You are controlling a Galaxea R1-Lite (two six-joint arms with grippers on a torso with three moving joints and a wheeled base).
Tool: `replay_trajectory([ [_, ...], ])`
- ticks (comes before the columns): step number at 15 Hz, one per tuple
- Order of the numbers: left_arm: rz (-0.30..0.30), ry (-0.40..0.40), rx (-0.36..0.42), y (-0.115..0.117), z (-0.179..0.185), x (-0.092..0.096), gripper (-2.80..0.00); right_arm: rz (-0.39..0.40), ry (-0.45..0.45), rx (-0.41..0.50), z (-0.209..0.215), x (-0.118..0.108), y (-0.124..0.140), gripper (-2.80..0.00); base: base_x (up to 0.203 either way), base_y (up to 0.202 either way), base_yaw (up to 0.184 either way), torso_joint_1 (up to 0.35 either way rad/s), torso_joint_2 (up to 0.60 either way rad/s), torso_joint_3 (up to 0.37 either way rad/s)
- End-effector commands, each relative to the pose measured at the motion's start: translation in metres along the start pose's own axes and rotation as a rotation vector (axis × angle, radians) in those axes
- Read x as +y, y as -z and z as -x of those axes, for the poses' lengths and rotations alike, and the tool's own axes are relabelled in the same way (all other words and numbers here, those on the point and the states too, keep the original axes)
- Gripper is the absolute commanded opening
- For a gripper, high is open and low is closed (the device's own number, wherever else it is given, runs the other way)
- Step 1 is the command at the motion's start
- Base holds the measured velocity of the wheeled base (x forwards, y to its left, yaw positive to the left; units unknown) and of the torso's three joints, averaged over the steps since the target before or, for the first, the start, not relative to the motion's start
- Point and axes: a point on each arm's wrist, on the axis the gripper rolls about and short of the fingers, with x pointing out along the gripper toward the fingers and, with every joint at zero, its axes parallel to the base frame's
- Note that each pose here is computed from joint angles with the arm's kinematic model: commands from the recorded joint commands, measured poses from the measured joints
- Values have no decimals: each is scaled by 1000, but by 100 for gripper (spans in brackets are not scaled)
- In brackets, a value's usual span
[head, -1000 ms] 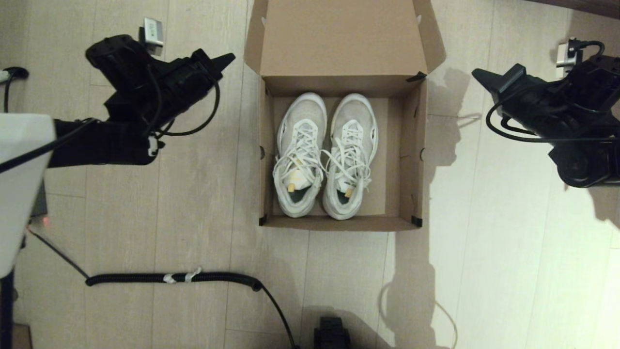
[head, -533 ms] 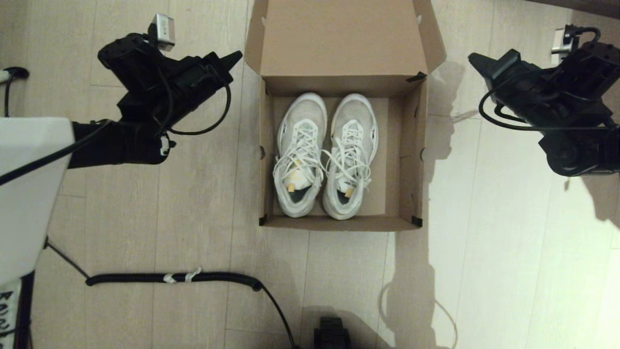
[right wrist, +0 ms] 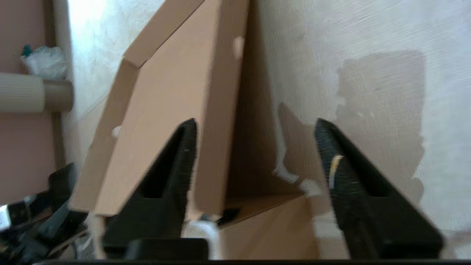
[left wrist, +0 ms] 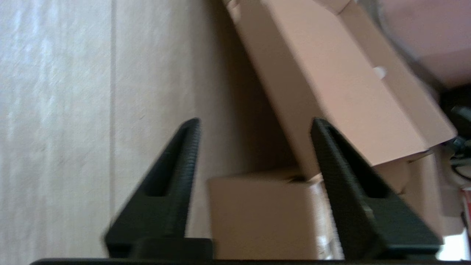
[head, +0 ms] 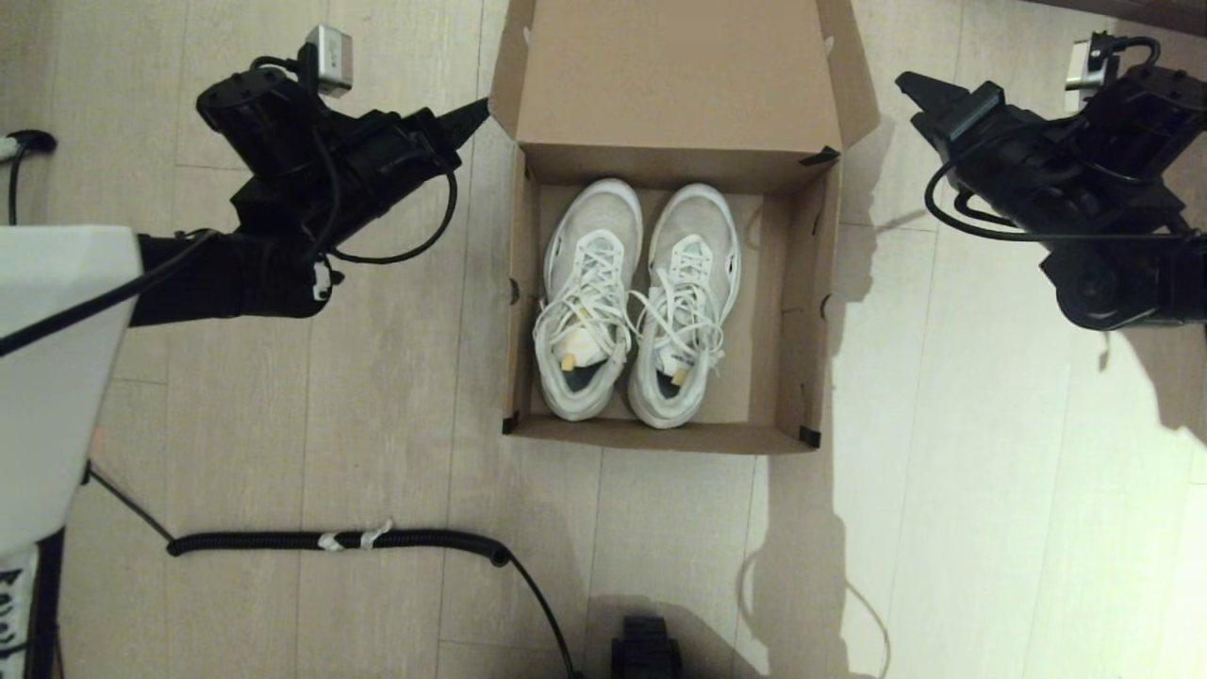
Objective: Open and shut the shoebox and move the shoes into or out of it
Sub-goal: Close the shoe box
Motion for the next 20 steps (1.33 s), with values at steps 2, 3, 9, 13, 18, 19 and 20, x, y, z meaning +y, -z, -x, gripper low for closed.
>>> replay_trajectory([
  [2,3,-15,14,9,2,12,0,4,-17,-16,-10,-7,3,0,0,0,0,0,0,0],
  [3,3,-20,16,10,2,14,0,9,-26,-25,-14,-6,1,0,0,0,0,0,0,0],
  [9,4,-28,21,15,3,19,-280,1,9,-22,-21,-17,7,-280,0,0,0,0,0,0],
  [13,12,-17,28,20,0,16,-280,-17,33,-6,-23,-15,17,-280,0,0,0,0,0,0],
  [18,52,2,41,40,-6,13,-280,-68,14,38,-32,-7,48,-280,0,0,0,0,0,0],
  [19,58,8,23,40,-6,14,-280,-73,15,43,-32,-7,50,-280,0,0,0,0,0,0],
  [20,75,12,14,39,-6,14,-280,-76,25,40,-32,-7,52,-280,0,0,0,0,0,0],
])
